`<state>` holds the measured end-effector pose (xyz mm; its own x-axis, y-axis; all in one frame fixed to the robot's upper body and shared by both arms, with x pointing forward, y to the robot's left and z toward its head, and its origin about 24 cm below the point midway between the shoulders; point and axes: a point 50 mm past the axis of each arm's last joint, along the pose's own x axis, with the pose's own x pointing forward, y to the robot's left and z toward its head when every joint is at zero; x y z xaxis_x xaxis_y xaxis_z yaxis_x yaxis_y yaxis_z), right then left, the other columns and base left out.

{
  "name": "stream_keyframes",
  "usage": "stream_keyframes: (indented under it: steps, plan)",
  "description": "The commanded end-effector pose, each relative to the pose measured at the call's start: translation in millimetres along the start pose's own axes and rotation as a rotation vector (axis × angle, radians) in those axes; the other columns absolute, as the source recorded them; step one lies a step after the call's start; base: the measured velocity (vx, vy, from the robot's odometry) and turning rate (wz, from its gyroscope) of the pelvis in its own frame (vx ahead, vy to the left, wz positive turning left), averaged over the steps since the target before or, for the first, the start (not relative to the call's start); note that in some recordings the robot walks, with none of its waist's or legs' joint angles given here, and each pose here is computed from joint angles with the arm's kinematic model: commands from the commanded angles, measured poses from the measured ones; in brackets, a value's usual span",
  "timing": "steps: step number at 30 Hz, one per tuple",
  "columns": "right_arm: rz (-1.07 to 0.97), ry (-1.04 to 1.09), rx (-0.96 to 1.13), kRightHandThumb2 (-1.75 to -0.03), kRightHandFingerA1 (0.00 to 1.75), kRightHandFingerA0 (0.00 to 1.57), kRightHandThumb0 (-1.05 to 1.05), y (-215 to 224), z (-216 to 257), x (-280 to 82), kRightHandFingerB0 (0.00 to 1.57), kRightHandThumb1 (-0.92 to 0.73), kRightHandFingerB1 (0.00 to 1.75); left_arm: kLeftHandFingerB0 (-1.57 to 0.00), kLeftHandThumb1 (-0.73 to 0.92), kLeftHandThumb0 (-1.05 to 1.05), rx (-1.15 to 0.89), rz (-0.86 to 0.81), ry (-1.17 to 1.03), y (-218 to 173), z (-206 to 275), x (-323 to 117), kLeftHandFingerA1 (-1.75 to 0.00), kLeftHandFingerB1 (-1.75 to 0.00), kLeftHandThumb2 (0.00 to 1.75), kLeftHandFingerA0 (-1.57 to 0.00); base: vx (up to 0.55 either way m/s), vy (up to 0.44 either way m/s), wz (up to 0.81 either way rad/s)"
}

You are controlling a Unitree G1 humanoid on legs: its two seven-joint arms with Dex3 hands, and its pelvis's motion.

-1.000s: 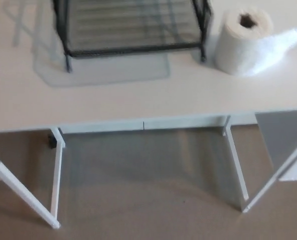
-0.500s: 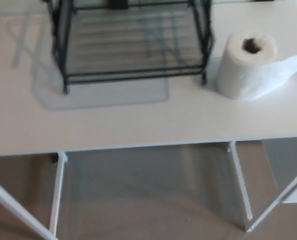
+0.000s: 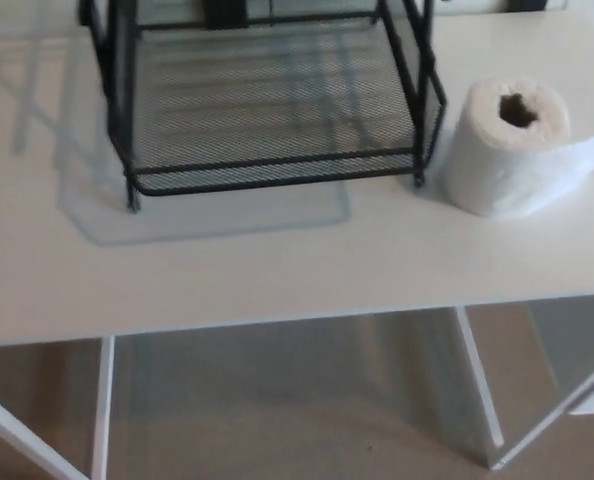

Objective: The robot walks towards a desk on which a file tray is kept in the middle and a toilet paper roll is kept on its right. The robot uses its right hand to hook on finger in the gap of the roll and grabs it, lifts it and places it on the tray.

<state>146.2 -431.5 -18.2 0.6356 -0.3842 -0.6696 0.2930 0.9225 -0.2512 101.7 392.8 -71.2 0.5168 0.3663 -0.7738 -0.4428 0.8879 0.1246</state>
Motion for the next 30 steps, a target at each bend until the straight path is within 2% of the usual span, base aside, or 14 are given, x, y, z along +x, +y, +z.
stream_keyframes:
  steps: [1, 4, 5, 6, 8, 10, 11, 15, 17, 20, 21, 24, 26, 30]
  plan:
    - [-0.026, -0.024, 0.056, -1.01, 0.57, 0.10, -0.38, -0.2, 0.6, 0.1, 0.04, -0.47, 0.55, -0.13, 0.72, -1.04, -0.003, 0.001, -0.048, 7.3, 8.1, -2.8, -0.75, -0.61, 1.27, 0.00, 0.06, 0.125, 0.07]
    - [-0.052, -0.075, 0.070, -0.90, 0.60, 0.13, -0.41, -4.4, 10.9, -2.4, 0.00, -0.36, 0.53, -0.14, 0.72, -1.04, -0.014, 0.015, -0.060, 8.6, 7.4, -3.5, -0.74, -0.62, 1.27, 0.00, 0.09, 0.092, 0.09]
    - [-0.060, -0.088, 0.093, -0.80, 0.60, 0.13, -0.49, -5.5, 14.0, -2.8, 0.02, -0.45, 0.49, 0.00, 0.92, -1.05, -0.017, 0.018, -0.061, 8.8, 7.3, -3.5, -1.00, -0.77, 0.77, 0.00, 0.07, 0.075, 0.74]
    - [-0.075, -0.140, 0.143, -0.75, 0.60, 0.05, -0.54, -8.8, 24.3, -4.3, 0.00, -0.50, 0.43, -0.11, 0.73, -1.05, -0.019, 0.022, -0.062, 9.1, 7.5, -3.6, -0.76, -0.63, 1.28, 0.00, 0.00, 0.000, 0.00]
    - [-0.114, -0.212, 0.167, -0.69, 0.64, 0.09, -0.59, -14.2, 41.3, -7.9, 0.00, -0.52, 0.47, 0.00, 0.92, -1.05, -0.032, 0.030, -0.057, 9.4, 7.8, -3.1, -1.03, -0.76, 0.77, 0.00, 0.08, 0.096, -0.12]
    - [-0.143, -0.230, 0.218, -0.71, 0.75, 0.19, -0.63, -18.6, 50.2, -5.3, 0.00, -0.46, 0.59, 0.00, 0.92, -1.05, -0.010, 0.012, -0.066, 11.1, 8.4, -4.6, -1.04, -0.72, 0.80, 0.00, 0.07, 0.120, -0.04]
    - [-0.148, -0.242, 0.220, -0.91, 0.68, 0.16, -0.65, -20.4, 53.8, -6.2, 0.00, -0.35, 0.61, -0.10, 0.72, -1.05, -0.025, 0.014, -0.071, 10.8, 8.9, -4.9, -0.78, -0.67, 1.28, 0.00, 0.08, 0.140, -0.08]
    - [-0.186, -0.286, 0.243, -0.81, 0.73, 0.13, -0.60, -21.5, 66.0, -7.9, 0.00, -0.43, 0.68, 0.00, 0.92, -1.05, -0.017, 0.013, -0.101, 10.9, 13.1, -5.9, -1.01, -0.82, 0.81, 0.00, 0.08, 0.159, 0.01]
    - [-0.201, -0.305, 0.253, -0.77, 0.86, 0.04, -0.66, -20.9, 70.0, -7.3, 0.00, -0.44, 0.72, -0.14, 0.72, -1.05, -0.015, 0.017, -0.101, 12.7, 15.4, -6.2, -0.76, -0.67, 1.29, 0.00, 0.07, 0.221, 0.02]
    - [-0.209, -0.387, 0.120, -0.96, 0.62, 0.07, -0.51, -23.4, 94.4, -11.9, 0.01, -0.23, 0.60, -0.15, 0.71, -1.05, -0.038, 0.021, -0.105, 11.7, 17.9, -4.6, -0.77, -0.68, 1.28, 0.00, 0.08, 0.101, 0.02]
    - [-0.209, -0.428, 0.105, -0.67, 1.01, 0.32, -0.80, -23.6, 106.5, -13.3, 0.00, -0.47, 1.05, -0.14, 0.71, -1.05, -0.036, 0.016, -0.109, 11.6, 17.5, -5.0, -0.78, -0.68, 1.29, 0.00, 0.09, 0.020, 0.01]
    - [-0.209, -0.511, 0.034, -0.91, 0.88, 0.47, -0.88, -20.4, 129.3, -18.3, 0.17, -0.35, 0.84, -0.15, 0.72, -1.05, -0.041, 0.013, -0.113, 12.3, 15.6, -6.2, -0.77, -0.68, 1.29, 0.00, 0.00, -0.044, -0.06]
    - [-0.188, -0.628, -0.009, -0.62, 1.10, 0.66, -0.99, -12.5, 165.3, -28.2, 0.14, -0.44, 1.24, -0.14, 0.72, -1.04, -0.049, 0.032, -0.100, 12.5, 11.5, -5.2, -0.74, -0.64, 1.28, 0.00, 0.03, -0.121, 0.05]
    - [-0.167, -0.722, -0.051, -0.58, 1.21, 0.52, -1.02, -2.9, 197.5, -38.6, 0.07, -0.46, 1.20, -0.13, 0.72, -1.05, -0.039, 0.024, -0.102, 12.8, 10.7, -6.2, -0.77, -0.67, 1.29, 0.00, 0.04, -0.199, 0.09]
